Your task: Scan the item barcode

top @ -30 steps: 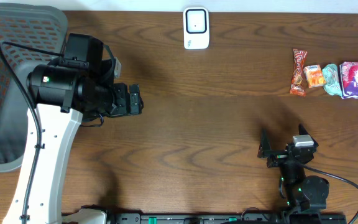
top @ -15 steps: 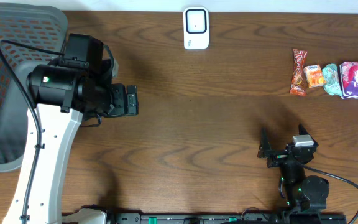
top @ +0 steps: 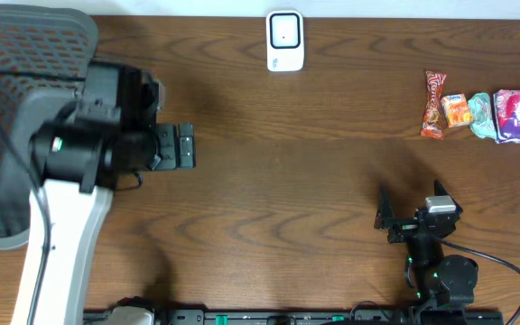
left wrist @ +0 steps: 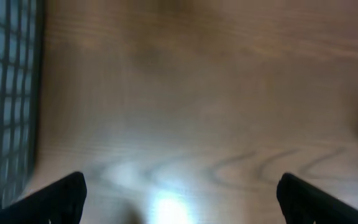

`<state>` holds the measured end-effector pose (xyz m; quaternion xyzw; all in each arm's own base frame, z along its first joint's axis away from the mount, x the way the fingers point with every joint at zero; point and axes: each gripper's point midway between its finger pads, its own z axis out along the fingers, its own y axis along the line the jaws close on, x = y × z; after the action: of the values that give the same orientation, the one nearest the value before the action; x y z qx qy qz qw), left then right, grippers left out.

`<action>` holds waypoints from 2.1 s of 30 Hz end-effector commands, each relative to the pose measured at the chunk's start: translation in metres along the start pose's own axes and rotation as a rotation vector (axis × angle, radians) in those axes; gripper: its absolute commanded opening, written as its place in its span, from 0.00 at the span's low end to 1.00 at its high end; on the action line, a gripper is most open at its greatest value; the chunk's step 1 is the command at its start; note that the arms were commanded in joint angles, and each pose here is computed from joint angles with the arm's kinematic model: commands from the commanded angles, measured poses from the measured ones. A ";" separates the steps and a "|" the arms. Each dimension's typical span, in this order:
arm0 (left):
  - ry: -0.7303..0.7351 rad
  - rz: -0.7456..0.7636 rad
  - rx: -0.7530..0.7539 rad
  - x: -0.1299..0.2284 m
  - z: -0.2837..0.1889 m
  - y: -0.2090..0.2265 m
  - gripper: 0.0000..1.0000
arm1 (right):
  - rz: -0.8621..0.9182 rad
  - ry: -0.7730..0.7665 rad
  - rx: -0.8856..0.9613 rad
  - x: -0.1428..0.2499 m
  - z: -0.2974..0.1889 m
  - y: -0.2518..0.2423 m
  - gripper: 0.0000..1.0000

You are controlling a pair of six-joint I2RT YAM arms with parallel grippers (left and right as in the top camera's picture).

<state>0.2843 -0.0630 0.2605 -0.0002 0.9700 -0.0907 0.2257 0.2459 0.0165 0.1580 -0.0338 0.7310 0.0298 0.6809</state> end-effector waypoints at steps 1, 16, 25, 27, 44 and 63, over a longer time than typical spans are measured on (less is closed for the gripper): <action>-0.081 0.178 0.101 0.011 -0.009 -0.015 0.98 | 0.015 0.000 0.016 0.001 0.000 -0.003 0.99; -0.756 0.396 0.194 0.040 -0.009 -0.022 0.98 | 0.015 0.000 0.016 0.001 0.000 -0.003 0.99; -0.900 0.412 0.190 0.061 -0.003 -0.015 0.98 | 0.015 0.000 0.016 0.001 0.000 -0.003 0.99; -0.925 0.407 0.177 0.061 0.000 -0.011 0.98 | 0.015 0.000 0.016 0.001 0.000 -0.003 0.99; -1.212 0.396 0.084 0.061 0.007 0.014 0.98 | 0.015 0.000 0.016 0.001 0.000 -0.003 0.99; -1.098 0.144 0.000 0.071 0.052 0.055 0.98 | 0.015 0.000 0.016 0.001 0.000 -0.003 0.99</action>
<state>0.2447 -0.0303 0.1766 0.0500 0.7040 -0.0666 0.7053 0.2459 0.0159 0.1579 -0.0325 0.7312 0.0284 0.6808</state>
